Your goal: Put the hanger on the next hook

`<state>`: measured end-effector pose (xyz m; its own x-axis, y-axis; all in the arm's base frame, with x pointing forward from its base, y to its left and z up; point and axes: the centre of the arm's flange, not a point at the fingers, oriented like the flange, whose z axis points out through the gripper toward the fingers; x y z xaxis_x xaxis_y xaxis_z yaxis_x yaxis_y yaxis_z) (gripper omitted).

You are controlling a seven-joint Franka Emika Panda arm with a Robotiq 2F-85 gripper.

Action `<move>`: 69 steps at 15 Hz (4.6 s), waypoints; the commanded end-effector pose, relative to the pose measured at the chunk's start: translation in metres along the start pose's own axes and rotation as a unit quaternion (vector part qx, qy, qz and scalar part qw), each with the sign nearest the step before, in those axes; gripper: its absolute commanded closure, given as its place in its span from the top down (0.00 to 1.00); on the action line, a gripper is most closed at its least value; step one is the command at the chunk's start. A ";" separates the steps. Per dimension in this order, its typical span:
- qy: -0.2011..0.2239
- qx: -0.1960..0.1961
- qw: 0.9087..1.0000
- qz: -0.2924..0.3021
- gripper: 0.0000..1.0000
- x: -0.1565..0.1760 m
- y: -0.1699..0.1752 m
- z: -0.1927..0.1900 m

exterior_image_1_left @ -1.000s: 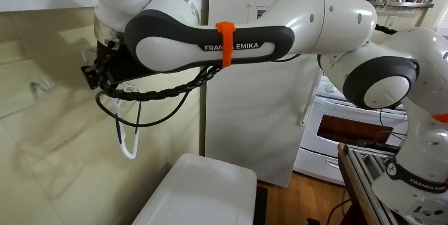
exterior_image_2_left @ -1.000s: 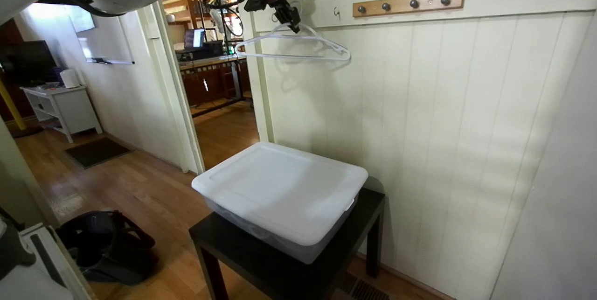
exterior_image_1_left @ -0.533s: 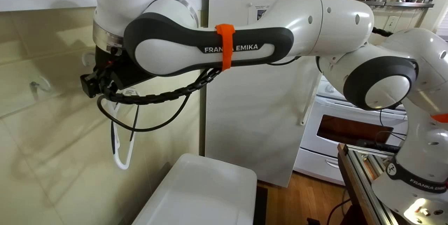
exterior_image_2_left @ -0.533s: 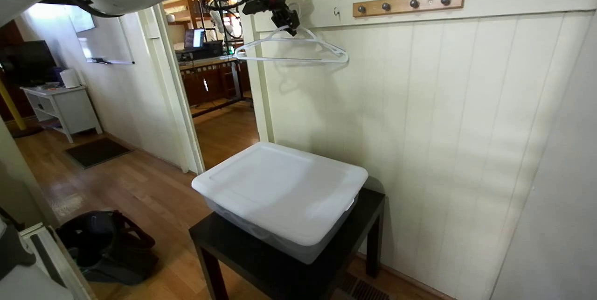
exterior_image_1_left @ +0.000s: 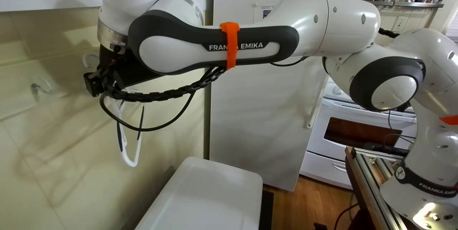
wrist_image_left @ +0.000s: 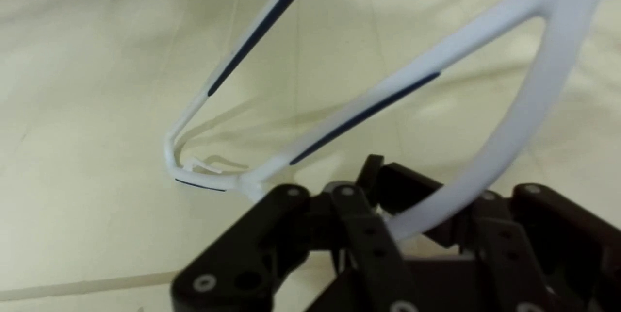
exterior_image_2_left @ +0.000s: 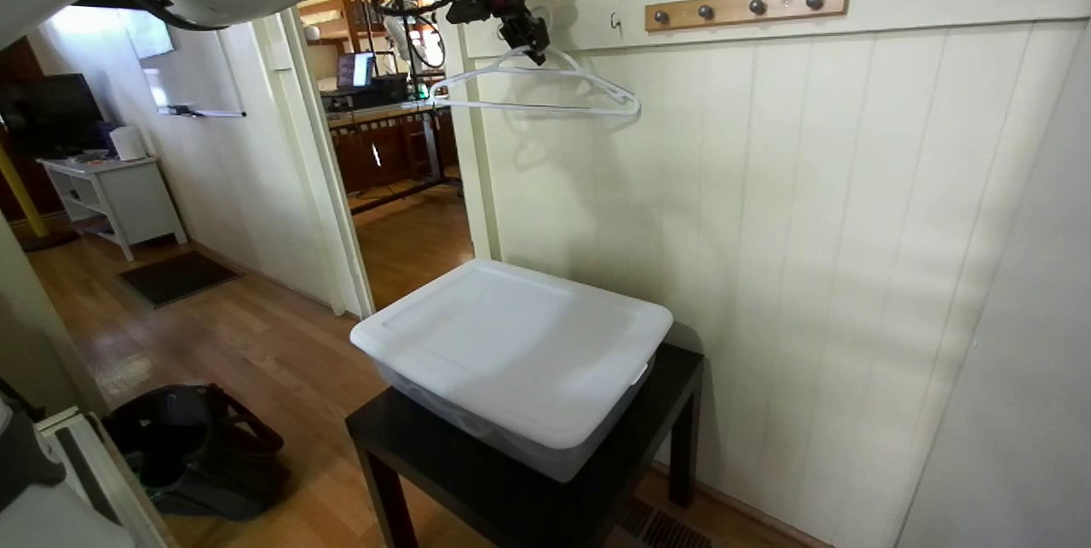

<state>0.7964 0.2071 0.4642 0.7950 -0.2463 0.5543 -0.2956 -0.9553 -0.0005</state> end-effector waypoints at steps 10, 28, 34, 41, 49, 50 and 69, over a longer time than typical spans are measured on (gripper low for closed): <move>-0.025 -0.024 0.995 0.095 0.02 0.035 -0.009 0.005; -0.026 0.009 0.998 -0.054 0.02 0.056 -0.017 0.000; -0.039 0.012 0.996 -0.075 0.02 0.063 -0.019 0.007; -0.065 0.010 0.991 -0.116 0.02 0.060 -0.026 0.018; -0.085 -0.018 0.991 -0.101 0.43 0.044 -0.022 0.009; -0.089 -0.021 0.991 -0.095 0.50 0.041 -0.021 0.007; -0.032 -0.014 0.999 0.009 1.00 -0.035 -0.017 -0.031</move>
<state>0.7739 0.2341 0.4782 0.8452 -0.2711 0.4605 -0.3184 -0.9476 0.0265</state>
